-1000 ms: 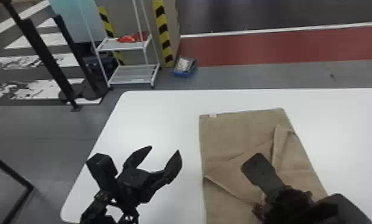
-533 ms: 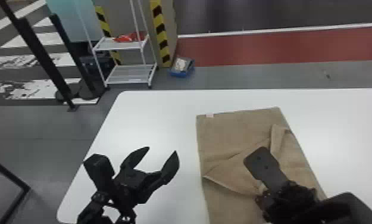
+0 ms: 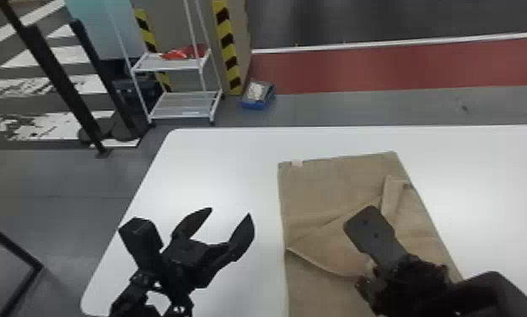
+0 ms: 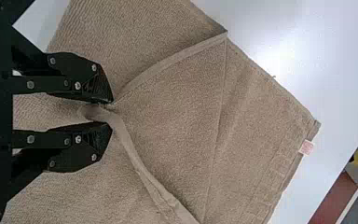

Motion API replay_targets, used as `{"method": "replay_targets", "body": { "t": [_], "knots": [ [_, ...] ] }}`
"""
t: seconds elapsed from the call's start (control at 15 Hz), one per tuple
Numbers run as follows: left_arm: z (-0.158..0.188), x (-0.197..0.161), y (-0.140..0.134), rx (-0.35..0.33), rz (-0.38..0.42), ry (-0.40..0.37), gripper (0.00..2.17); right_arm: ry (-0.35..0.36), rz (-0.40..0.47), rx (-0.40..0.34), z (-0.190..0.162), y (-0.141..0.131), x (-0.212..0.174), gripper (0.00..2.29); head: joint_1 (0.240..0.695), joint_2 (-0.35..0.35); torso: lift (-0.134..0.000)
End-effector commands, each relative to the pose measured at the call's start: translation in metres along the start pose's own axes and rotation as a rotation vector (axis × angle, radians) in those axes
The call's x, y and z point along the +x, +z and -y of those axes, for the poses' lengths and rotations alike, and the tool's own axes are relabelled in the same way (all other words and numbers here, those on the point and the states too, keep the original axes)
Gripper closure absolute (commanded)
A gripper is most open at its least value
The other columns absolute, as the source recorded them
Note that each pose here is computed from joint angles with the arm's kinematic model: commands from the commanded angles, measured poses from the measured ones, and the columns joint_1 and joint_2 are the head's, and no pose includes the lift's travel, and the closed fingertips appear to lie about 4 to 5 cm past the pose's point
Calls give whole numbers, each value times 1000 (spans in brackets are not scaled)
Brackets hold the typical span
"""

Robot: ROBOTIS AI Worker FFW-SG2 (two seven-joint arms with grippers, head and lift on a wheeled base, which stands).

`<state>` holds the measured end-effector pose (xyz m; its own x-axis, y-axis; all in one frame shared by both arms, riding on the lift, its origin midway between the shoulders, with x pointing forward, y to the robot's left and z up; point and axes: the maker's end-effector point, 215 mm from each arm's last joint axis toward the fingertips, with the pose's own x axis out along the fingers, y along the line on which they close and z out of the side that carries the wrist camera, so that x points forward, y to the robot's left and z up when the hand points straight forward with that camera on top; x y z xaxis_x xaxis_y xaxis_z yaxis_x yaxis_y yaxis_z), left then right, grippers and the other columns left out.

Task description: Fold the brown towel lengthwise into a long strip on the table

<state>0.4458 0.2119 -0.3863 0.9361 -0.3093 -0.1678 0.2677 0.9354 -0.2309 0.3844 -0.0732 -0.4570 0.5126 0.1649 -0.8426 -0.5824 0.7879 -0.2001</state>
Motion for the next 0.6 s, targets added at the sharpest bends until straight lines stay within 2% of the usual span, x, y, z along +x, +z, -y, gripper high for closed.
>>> {"method": "replay_targets", "body": {
  "t": [0.0, 0.07, 0.13, 0.27, 0.33, 0.53],
  "knots": [
    [0, 0, 0, 1, 0, 0, 36, -7, 3, -3, 1, 3, -1, 1038, 695, 187, -94],
    [1, 1, 1, 1, 1, -2, 36, -15, 3, -3, 4, 3, 0, 1268, 695, 188, -94],
    [1, 1, 0, 0, -1, -3, 36, -20, 4, -1, 6, 3, -1, 1325, 695, 188, -94],
    [1, 1, 0, 0, 0, -3, 36, -28, -5, 20, 11, -5, -2, 1328, 695, 183, -94],
    [1, 3, 2, 4, 3, -4, 36, -40, 24, 45, 21, 1, -12, 1328, 695, 179, -94],
    [4, 14, 6, 25, -3, -40, 36, -96, 122, 177, 73, -3, -59, 1328, 695, 150, -94]
  ]
}}
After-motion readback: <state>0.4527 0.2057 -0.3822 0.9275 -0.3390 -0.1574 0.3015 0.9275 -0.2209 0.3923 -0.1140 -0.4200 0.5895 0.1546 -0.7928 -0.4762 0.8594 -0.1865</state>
